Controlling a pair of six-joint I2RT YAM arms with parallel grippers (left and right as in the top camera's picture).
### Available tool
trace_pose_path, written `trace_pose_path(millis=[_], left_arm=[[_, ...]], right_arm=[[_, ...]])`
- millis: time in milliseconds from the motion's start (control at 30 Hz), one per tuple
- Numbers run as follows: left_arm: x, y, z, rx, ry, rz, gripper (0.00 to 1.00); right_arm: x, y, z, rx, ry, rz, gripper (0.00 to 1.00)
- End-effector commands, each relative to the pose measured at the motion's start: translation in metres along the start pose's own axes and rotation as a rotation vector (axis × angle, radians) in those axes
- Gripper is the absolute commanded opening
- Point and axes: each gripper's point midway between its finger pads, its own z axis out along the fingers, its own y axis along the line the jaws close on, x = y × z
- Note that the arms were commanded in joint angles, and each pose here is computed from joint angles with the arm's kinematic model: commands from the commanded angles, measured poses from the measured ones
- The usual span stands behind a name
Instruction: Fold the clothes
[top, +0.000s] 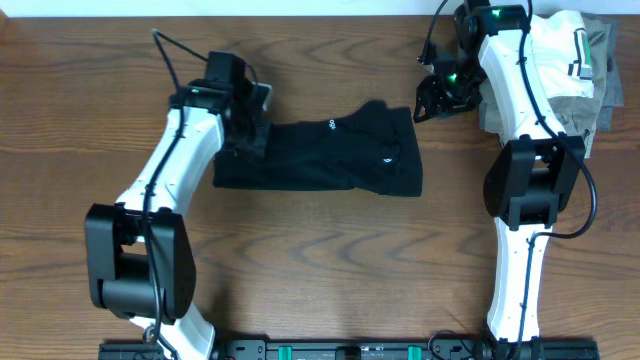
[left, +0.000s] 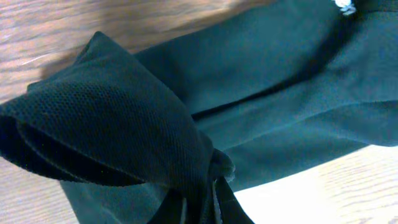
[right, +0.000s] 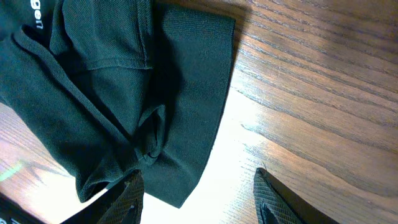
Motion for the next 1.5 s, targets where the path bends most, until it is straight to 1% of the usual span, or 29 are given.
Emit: trace_pose_path(millis=[0, 133, 167, 200, 267, 300, 333, 467, 733, 867, 1033, 1167, 1233, 1333, 1467], left_arm=[[-0.001, -0.012, 0.009, 0.006, 0.016, 0.028, 0.06], [0.004, -0.018, 0.020, 0.013, 0.047, 0.040, 0.06], [0.005, -0.018, 0.022, 0.013, 0.053, 0.038, 0.15], [0.006, -0.017, 0.023, 0.013, 0.058, 0.037, 0.33], [0.006, -0.017, 0.026, 0.012, 0.063, 0.037, 0.81], [0.006, -0.015, 0.026, 0.001, 0.061, 0.038, 0.91], [0.006, -0.012, 0.026, -0.018, 0.062, 0.038, 0.98], [0.007, 0.002, 0.023, -0.092, 0.068, 0.035, 0.98], [-0.001, 0.001, 0.014, -0.097, 0.031, 0.030, 0.98], [-0.002, 0.005, 0.013, -0.100, 0.025, 0.022, 0.98], [-0.010, 0.024, -0.002, -0.116, -0.010, -0.079, 0.98], [-0.016, 0.041, -0.026, -0.134, -0.057, -0.119, 0.98], [-0.020, 0.049, -0.042, -0.144, -0.090, -0.138, 0.98], [-0.023, 0.057, -0.064, -0.159, -0.143, -0.158, 0.98], [-0.026, 0.063, -0.091, -0.176, -0.209, -0.168, 0.98]], right_arm=[[-0.006, 0.001, -0.022, 0.006, -0.060, -0.003, 0.55], [-0.006, 0.001, -0.022, 0.006, -0.060, -0.003, 0.56], [-0.006, 0.001, -0.021, 0.006, -0.060, -0.003, 0.56], [-0.006, 0.001, -0.021, 0.007, -0.059, -0.002, 0.56], [-0.006, 0.001, -0.021, 0.007, -0.060, -0.003, 0.56], [-0.006, 0.001, -0.021, 0.007, -0.060, -0.003, 0.56], [-0.006, 0.001, -0.021, 0.006, -0.060, -0.003, 0.57], [-0.006, 0.001, -0.021, 0.006, -0.059, -0.002, 0.56], [-0.004, 0.002, -0.018, -0.003, -0.050, 0.071, 0.57], [0.000, 0.011, -0.005, -0.076, -0.026, 0.081, 0.57], [0.005, 0.018, 0.020, -0.166, -0.005, 0.096, 0.59], [0.009, 0.021, 0.037, -0.216, 0.009, 0.122, 0.66], [0.011, 0.019, 0.044, -0.220, 0.017, 0.163, 0.73], [0.014, 0.015, 0.053, -0.221, 0.025, 0.203, 0.80], [0.019, 0.013, 0.062, -0.240, 0.037, 0.223, 0.84]])
